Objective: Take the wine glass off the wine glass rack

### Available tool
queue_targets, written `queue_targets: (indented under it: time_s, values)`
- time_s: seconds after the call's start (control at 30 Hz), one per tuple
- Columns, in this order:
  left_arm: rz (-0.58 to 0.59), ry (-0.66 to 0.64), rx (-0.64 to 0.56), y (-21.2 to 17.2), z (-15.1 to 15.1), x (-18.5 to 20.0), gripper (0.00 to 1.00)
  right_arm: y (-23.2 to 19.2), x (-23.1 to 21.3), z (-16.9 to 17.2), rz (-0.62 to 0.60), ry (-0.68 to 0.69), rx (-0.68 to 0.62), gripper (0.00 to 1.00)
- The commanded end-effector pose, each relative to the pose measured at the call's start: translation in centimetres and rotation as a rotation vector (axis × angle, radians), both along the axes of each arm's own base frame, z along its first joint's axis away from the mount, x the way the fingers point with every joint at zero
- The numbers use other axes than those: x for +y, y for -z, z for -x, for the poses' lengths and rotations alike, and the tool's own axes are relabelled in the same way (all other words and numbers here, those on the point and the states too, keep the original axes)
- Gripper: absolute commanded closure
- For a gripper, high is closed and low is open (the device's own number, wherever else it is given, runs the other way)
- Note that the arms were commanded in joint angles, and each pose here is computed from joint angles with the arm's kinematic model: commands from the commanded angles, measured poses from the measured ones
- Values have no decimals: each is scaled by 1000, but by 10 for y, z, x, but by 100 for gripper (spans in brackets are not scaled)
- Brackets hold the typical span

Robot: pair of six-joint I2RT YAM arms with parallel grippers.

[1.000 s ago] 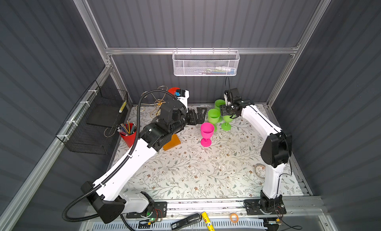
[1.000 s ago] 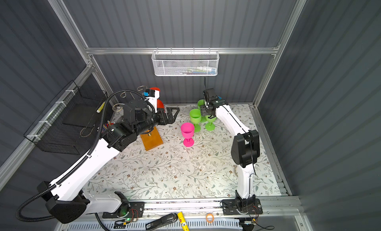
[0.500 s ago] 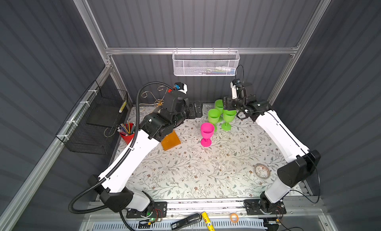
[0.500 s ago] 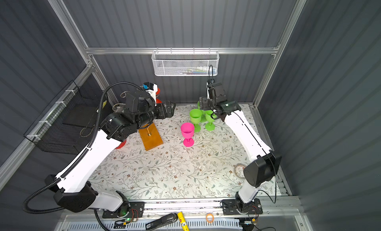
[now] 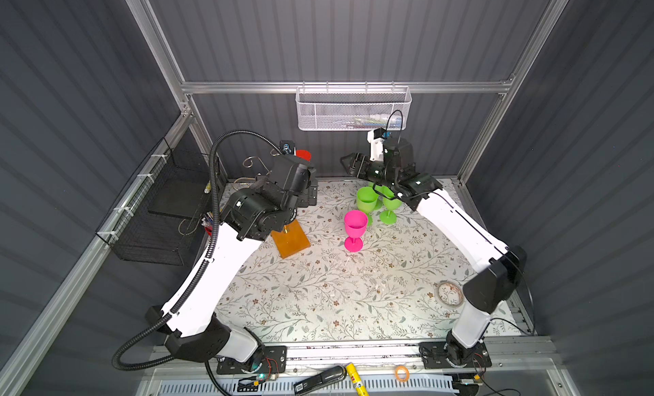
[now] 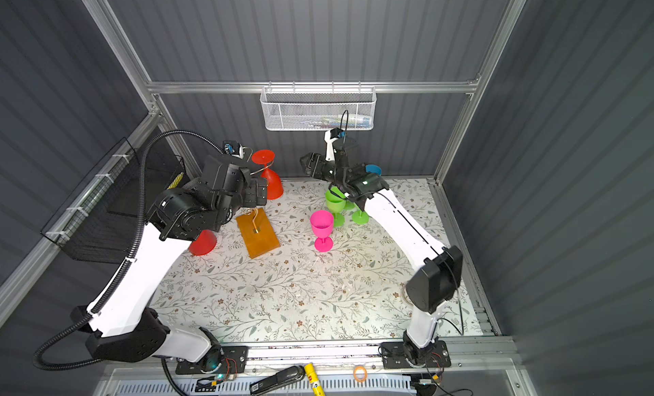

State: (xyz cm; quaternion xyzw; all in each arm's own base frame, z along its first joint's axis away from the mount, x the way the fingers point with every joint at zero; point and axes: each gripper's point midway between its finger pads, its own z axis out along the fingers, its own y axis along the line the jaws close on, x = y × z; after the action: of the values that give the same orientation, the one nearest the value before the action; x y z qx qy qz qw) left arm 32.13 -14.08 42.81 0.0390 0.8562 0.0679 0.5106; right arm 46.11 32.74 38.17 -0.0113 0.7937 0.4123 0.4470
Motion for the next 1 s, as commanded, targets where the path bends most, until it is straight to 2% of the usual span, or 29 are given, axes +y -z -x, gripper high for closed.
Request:
queue_targets:
  time_s: [0.0, 0.33, 0.47, 0.67, 0.97]
  values:
    - [-168, -105, 13, 2, 9, 37, 0, -15, 27, -7, -225, -51, 109, 35]
    - [-166, -133, 48, 16, 8, 65, 0, -11, 68, -39, -432, -53, 218, 48]
    - [-144, -146, 81, 27, 4, 78, 0, -10, 84, -43, -444, -59, 230, 50]
    - [-90, -161, 113, 39, -2, 94, 0, 1, 97, -50, -442, -59, 250, 59]
    - [-51, -155, 125, 52, -10, 88, 0, 4, 106, -50, -446, -66, 248, 69]
